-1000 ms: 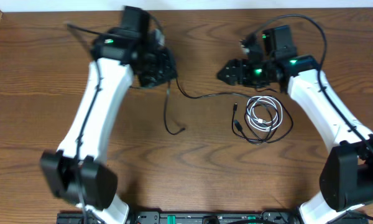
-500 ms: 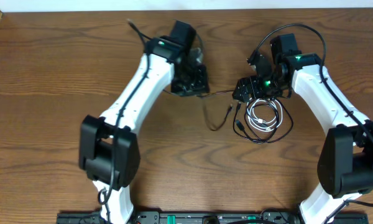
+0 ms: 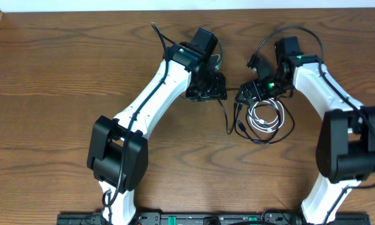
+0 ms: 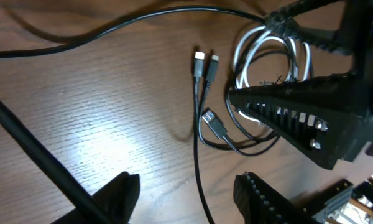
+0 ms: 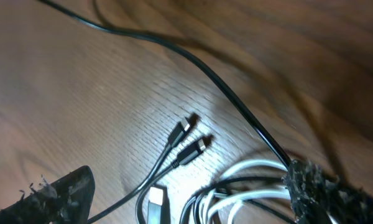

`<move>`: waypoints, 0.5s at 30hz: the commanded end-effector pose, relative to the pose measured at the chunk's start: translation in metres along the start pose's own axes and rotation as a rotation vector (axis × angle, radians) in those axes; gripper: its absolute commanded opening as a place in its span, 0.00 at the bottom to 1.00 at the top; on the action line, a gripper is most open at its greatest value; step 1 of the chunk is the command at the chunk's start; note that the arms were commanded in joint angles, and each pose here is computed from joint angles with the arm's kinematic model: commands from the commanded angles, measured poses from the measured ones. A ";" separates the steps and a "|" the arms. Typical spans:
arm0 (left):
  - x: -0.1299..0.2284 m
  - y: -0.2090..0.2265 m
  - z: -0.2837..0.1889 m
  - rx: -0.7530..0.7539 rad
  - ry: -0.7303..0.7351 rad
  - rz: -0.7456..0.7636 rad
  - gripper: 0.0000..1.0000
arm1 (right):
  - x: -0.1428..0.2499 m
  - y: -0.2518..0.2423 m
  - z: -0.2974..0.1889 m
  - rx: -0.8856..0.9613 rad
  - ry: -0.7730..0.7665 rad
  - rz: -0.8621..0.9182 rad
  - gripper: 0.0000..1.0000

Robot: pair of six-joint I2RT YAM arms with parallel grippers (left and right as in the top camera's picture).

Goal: Untangle cables

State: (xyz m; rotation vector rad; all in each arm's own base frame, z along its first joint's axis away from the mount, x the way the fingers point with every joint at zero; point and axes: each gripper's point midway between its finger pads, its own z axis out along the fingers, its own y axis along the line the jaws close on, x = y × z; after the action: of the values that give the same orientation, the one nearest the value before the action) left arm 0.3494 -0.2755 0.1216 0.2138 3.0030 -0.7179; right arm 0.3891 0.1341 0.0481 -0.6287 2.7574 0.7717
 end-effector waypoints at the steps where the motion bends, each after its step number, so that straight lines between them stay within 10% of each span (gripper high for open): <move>1: -0.006 0.009 0.002 -0.041 -0.024 0.015 0.56 | -0.007 0.003 -0.001 -0.147 -0.066 -0.056 0.94; 15: -0.025 0.003 0.011 -0.011 -0.085 -0.014 0.56 | -0.008 -0.047 -0.004 -0.115 -0.148 -0.129 0.90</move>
State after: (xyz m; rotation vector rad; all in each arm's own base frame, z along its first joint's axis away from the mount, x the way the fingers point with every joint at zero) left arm 0.3731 -0.2824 0.1210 0.1799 2.9141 -0.7121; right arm 0.4144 0.0962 0.0354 -0.6956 2.5646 0.8851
